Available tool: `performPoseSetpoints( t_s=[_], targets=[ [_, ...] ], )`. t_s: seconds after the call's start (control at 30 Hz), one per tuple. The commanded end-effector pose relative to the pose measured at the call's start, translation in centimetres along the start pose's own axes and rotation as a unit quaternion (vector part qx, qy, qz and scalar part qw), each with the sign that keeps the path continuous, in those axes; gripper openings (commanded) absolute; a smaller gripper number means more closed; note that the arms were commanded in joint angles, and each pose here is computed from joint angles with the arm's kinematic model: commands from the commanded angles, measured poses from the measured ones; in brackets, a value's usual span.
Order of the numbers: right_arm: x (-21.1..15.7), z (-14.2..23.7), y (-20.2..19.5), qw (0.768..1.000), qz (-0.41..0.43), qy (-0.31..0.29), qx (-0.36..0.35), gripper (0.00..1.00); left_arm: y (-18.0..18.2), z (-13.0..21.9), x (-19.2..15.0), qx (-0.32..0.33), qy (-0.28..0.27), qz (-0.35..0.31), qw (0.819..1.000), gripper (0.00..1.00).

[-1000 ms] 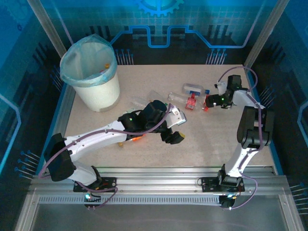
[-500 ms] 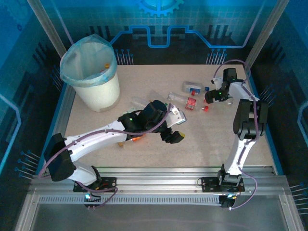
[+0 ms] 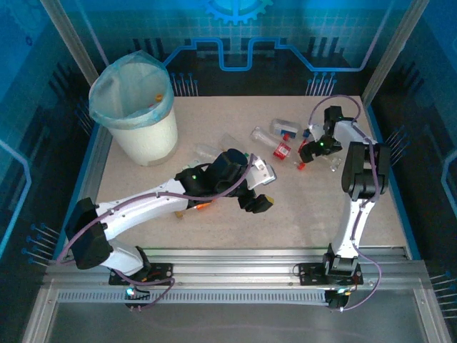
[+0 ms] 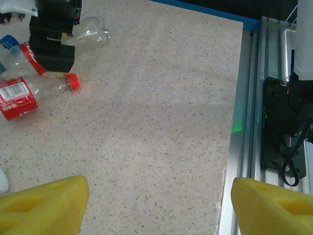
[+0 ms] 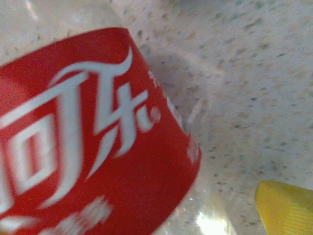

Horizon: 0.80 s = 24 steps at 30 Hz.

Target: Put the plastic bottles in the bin

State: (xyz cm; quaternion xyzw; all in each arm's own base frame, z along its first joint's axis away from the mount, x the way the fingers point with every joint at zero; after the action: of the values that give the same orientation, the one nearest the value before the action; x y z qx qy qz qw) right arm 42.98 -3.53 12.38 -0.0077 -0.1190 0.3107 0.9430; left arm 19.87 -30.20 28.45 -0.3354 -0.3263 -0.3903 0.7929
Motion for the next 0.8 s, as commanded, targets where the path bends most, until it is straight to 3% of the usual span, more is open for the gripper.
performPoseSetpoints(
  t_s=[0.0,0.17,0.4,0.77],
  targets=[
    [0.3,-0.3,0.6,1.000,0.018,0.018,0.017,1.00,0.3,-0.4,-0.6,0.003,0.013,-0.006,1.000,0.78],
    [-0.2,-0.1,1.5,1.000,0.021,0.019,0.013,0.96,0.4,-0.6,-0.6,0.005,0.016,-0.003,1.000,0.78],
    [-1.8,1.2,3.2,1.000,0.013,0.006,-0.012,0.79,0.4,-0.8,-0.7,0.005,0.018,-0.001,1.000,0.78],
    [-2.4,5.1,5.8,0.998,0.012,-0.032,-0.045,0.63,0.5,-1.0,-0.8,0.006,0.022,0.004,1.000,0.78]
  ],
)
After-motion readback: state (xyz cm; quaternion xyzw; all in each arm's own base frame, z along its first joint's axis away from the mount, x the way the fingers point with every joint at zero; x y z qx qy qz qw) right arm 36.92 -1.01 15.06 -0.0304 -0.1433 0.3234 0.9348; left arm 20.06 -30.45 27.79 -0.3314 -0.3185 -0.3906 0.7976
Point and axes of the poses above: each hand's point on the last joint's axis, 136 mm out from that joint toward the fingers, its own z axis back along the fingers, its own y axis along the line the jaws close on, x = y × z, the point moved 10 cm from there along z, back along the fingers, and after that the axes turned 15 degrees about z, right-handed, at the moved point
